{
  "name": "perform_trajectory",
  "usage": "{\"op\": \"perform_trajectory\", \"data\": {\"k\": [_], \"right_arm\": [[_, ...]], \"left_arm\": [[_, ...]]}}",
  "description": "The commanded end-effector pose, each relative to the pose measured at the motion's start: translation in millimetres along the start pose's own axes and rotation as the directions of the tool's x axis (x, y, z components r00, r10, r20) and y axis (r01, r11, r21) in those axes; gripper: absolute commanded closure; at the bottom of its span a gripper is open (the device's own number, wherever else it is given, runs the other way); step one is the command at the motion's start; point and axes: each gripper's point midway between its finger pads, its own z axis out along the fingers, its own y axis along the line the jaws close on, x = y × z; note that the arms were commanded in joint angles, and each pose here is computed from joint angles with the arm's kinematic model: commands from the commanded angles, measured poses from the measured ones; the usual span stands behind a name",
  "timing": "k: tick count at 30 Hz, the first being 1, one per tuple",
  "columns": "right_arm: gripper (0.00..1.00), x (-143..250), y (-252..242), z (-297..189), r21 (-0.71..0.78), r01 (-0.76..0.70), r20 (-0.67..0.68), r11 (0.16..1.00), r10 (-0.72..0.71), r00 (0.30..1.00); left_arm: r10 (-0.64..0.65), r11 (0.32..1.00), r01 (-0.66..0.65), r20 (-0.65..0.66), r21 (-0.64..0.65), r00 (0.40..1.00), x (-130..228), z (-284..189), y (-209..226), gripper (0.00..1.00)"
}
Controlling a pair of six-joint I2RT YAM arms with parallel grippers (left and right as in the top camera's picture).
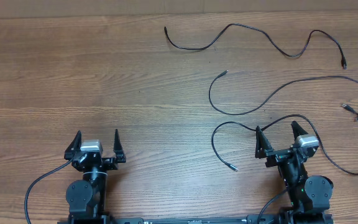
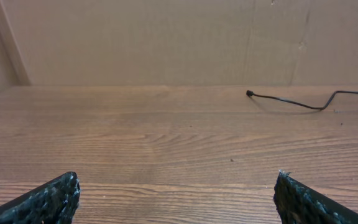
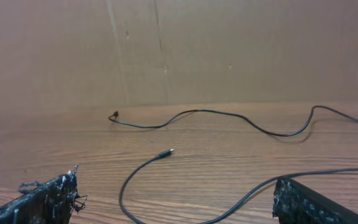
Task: Untangle cables
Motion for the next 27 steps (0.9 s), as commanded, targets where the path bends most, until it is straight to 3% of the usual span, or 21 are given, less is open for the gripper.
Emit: {"op": "perform_trajectory", "data": {"k": [1, 12, 27], "right_arm": [[0.00, 2.1, -3.3, 0.1, 0.020, 0.043, 0.002, 0.999, -0.043, 0.999], [0.00, 2.4, -0.7, 0.1, 0.005, 0.171, 0.001, 0.985, -0.171, 0.985], [0.00, 2.3, -3.6, 0.1, 0.022, 0.073, 0.001, 0.997, -0.073, 0.997]], "left_arm": [[-0.003, 1.000, 0.003, 0.008, -0.012, 1.000, -0.9, -0.3, 2.6, 0.01], [-0.003, 1.000, 0.003, 0.008, -0.012, 1.000, -0.9, -0.3, 2.6, 0.00], [-0.003, 1.000, 0.003, 0.008, -0.012, 1.000, -0.9, -0.3, 2.6, 0.01]]}}
